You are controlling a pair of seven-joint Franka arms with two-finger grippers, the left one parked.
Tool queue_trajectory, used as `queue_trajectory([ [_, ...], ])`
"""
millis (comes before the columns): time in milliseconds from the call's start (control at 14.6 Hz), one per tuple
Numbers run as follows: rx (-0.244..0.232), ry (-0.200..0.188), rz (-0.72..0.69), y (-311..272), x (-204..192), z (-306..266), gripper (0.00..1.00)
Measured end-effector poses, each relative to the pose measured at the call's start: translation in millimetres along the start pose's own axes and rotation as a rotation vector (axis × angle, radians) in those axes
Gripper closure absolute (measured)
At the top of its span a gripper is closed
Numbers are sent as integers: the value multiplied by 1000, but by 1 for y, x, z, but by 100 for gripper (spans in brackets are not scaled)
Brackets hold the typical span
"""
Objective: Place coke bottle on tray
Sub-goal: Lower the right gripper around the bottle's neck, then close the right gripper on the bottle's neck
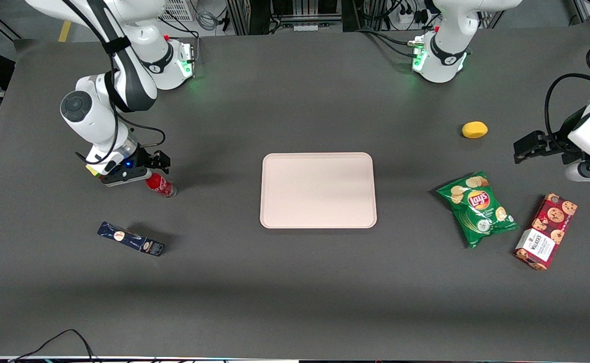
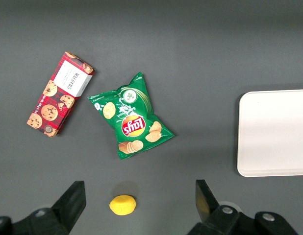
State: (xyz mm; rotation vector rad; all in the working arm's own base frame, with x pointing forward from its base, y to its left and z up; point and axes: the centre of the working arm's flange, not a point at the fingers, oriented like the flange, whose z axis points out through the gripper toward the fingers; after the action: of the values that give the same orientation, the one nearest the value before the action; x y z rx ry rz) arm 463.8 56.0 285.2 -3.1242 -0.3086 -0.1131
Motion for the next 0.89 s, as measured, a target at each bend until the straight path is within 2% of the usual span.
queue_trajectory([
  [686,-1,4,2,4,1,-1,2],
  [755,-1,4,1,4,1,-1,7],
  [892,-1,3,-1,4,1,-1,30],
])
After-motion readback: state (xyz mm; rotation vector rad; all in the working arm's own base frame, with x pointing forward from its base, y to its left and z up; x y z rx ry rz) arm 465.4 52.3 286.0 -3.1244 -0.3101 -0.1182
